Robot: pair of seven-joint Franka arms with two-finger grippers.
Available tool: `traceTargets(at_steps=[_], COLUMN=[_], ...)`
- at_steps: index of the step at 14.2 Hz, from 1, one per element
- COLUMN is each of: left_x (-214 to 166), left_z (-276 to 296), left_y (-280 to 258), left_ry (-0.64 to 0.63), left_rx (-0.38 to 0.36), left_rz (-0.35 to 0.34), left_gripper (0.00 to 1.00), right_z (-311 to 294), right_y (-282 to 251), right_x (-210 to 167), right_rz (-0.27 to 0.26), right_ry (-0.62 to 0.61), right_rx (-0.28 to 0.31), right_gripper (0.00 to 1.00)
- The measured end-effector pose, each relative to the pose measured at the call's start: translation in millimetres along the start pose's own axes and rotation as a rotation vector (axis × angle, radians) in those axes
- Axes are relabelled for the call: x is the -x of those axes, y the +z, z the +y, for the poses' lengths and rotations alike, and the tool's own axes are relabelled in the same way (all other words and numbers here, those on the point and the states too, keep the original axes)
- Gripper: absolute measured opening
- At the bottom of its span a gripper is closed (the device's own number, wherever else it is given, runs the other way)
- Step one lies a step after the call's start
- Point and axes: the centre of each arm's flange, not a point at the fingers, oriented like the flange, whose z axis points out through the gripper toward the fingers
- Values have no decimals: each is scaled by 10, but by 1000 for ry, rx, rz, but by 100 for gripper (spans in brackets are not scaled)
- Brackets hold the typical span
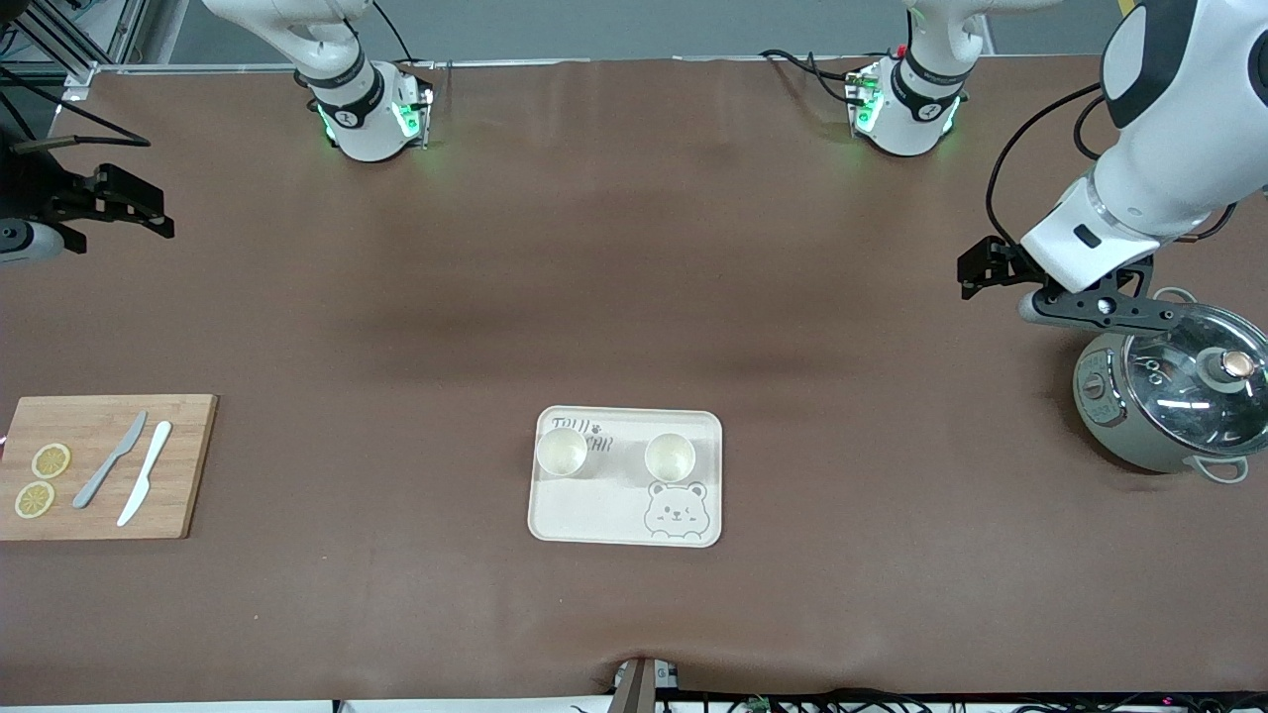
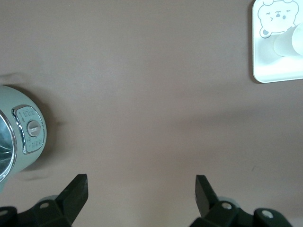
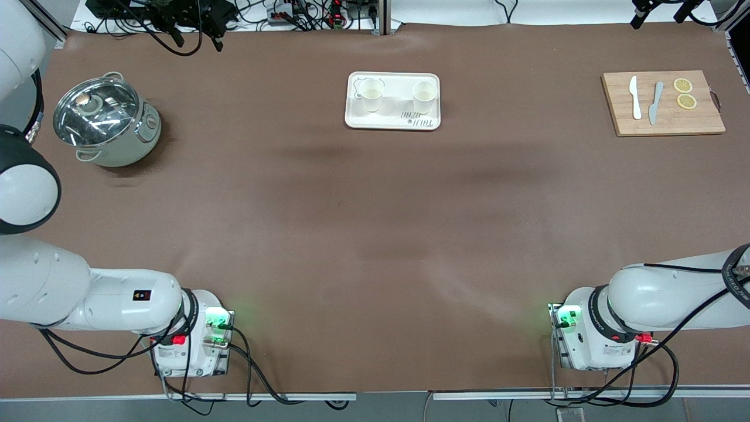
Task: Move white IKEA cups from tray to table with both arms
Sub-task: 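Move the left gripper over the white cups on the tray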
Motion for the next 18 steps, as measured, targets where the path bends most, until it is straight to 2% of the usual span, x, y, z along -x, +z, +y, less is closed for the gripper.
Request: traceTargets(at_steps=[7, 10, 13, 18], left_x=[-2, -77, -169, -449], left_z=[226, 527, 725, 1542], left_y=[21, 61, 183, 560], left_ry=[34, -5, -35, -39], left_rx=[2, 11, 21, 29], left_rz=[0, 45, 48, 14], left_gripper=[100, 100, 100, 100], right_z=[2, 3, 7, 24], right_y=[1, 12, 38, 191], right_x=[1, -7, -25, -109], right_rz=[-1, -3, -8, -48], right_ry=[0, 0, 0, 1], right_rx=[0, -1, -2, -9], right_gripper=[100, 100, 100, 100])
